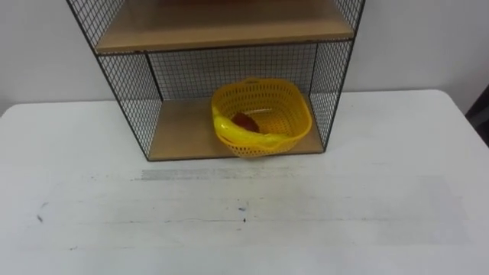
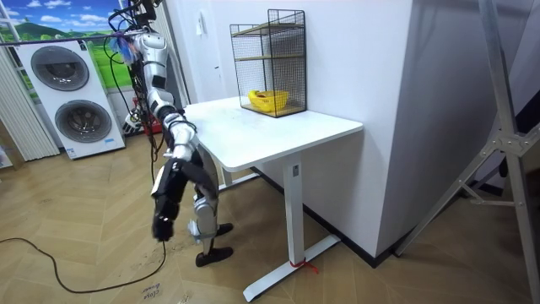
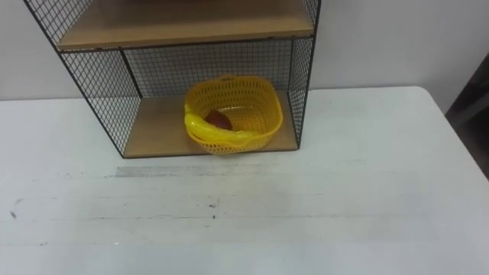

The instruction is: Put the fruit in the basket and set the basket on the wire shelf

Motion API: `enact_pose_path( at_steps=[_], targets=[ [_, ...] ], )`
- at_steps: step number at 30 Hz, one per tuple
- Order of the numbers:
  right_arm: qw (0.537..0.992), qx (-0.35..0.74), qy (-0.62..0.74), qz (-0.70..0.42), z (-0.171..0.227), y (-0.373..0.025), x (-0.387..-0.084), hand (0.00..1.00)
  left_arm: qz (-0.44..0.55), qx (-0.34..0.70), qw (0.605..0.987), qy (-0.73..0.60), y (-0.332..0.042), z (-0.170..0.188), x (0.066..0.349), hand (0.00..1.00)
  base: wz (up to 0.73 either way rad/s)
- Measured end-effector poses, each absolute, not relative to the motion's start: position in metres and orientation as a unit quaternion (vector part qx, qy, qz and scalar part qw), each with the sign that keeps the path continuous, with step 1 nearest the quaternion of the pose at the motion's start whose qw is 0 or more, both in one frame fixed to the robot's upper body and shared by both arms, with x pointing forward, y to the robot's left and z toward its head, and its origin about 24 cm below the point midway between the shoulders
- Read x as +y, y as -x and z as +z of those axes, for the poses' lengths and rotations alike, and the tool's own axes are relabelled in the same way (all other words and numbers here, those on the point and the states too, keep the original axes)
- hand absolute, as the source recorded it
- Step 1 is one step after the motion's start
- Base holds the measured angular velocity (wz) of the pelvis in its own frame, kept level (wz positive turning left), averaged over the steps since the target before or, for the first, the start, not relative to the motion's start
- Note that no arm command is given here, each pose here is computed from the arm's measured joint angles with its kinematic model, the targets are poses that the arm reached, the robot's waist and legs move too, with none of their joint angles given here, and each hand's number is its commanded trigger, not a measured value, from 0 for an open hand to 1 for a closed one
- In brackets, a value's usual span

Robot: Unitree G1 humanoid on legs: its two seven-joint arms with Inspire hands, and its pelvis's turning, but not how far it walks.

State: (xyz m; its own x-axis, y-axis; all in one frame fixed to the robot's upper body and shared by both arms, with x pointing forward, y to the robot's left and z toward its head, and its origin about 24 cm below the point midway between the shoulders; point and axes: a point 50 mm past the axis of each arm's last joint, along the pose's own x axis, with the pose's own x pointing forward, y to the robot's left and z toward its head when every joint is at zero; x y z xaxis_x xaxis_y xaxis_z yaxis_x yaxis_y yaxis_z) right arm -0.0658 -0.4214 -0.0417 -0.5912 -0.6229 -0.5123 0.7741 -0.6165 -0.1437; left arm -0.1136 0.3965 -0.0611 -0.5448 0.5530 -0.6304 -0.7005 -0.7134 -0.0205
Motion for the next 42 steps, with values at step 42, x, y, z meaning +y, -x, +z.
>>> enact_pose_path(
  at_steps=[42],
  targets=[
    [0.717, 0.652, -0.021, -0.247, -0.170, -0.005, -0.247, 0.00, 0.177, 0.617, 0.757, -0.127, -0.017, -0.165, 0.244, 0.00, -0.04]
  ],
)
